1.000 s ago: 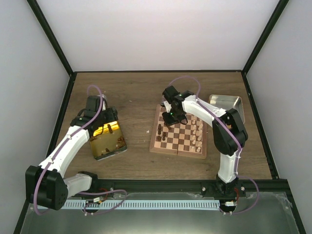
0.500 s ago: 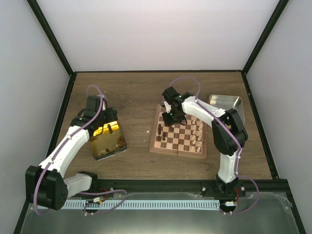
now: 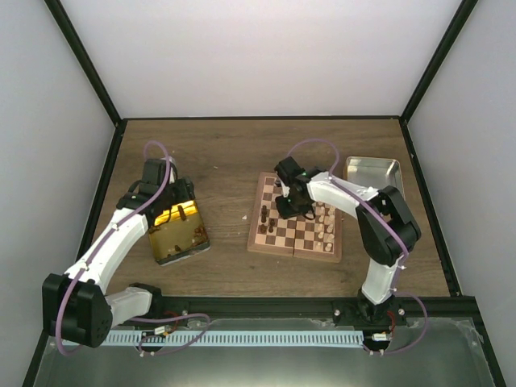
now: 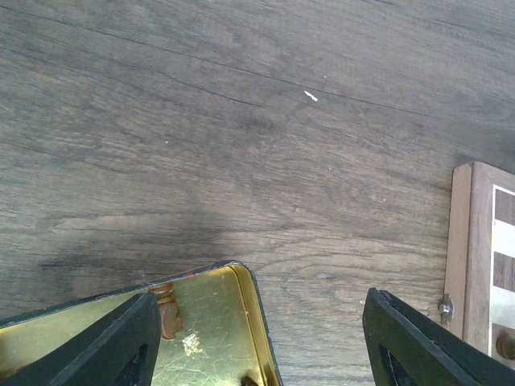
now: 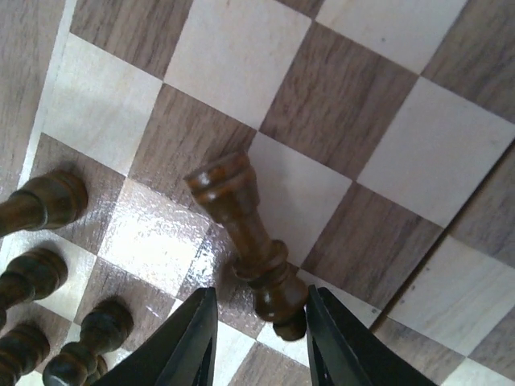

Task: Set up the chess pieces on the board
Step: Pick up the chess piece from the storage box.

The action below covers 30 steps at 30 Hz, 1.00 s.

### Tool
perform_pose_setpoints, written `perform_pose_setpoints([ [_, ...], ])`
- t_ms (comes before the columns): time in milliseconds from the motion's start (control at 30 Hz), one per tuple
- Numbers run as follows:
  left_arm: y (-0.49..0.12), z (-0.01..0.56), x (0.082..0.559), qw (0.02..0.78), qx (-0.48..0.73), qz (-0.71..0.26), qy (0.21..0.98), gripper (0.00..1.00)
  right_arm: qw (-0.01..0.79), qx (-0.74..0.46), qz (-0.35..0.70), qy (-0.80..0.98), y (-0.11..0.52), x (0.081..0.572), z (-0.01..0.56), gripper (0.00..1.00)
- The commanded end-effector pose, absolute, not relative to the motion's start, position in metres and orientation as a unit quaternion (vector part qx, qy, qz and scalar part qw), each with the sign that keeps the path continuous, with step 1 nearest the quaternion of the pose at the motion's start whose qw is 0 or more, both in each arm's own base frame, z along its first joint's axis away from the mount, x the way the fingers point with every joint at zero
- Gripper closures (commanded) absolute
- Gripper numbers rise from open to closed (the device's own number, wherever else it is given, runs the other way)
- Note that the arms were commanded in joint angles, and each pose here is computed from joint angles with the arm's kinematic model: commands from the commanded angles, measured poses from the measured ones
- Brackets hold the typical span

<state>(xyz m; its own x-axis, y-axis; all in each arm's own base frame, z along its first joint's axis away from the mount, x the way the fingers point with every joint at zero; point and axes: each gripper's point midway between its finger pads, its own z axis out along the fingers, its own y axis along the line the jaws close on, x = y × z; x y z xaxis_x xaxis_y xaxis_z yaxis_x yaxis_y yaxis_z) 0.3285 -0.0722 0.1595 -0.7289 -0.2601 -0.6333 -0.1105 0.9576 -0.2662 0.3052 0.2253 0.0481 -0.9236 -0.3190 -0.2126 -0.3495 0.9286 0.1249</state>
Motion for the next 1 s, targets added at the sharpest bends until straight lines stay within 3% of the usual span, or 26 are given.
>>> perform_pose_setpoints([
  [0, -0.073, 0.163, 0.33, 0.363, -0.094, -0.113, 0.92, 0.29, 0.129, -0.164, 0.084, 0.974, 0.226, 0.308, 0.057, 0.69],
  [367, -0.106, 0.169, 0.332, 0.354, -0.054, -0.195, 0.913, 0.29, 0.189, -0.192, 0.052, 0.962, 0.223, 0.326, 0.055, 0.7],
  [500, -0.115, 0.166, 0.331, 0.338, -0.048, -0.218, 0.914, 0.29, 0.194, -0.201, 0.052, 0.959, 0.224, 0.328, 0.054, 0.77],
  [600, -0.125, 0.168, 0.331, 0.329, -0.036, -0.244, 0.911, 0.27, 0.195, -0.206, 0.054, 0.957, 0.224, 0.327, 0.054, 0.88],
  [967, -0.183, 0.186, 0.331, 0.298, -0.03, -0.383, 0.874, 0.22, 0.292, -0.212, 0.112, 0.926, 0.238, 0.336, 0.102, 0.9],
])
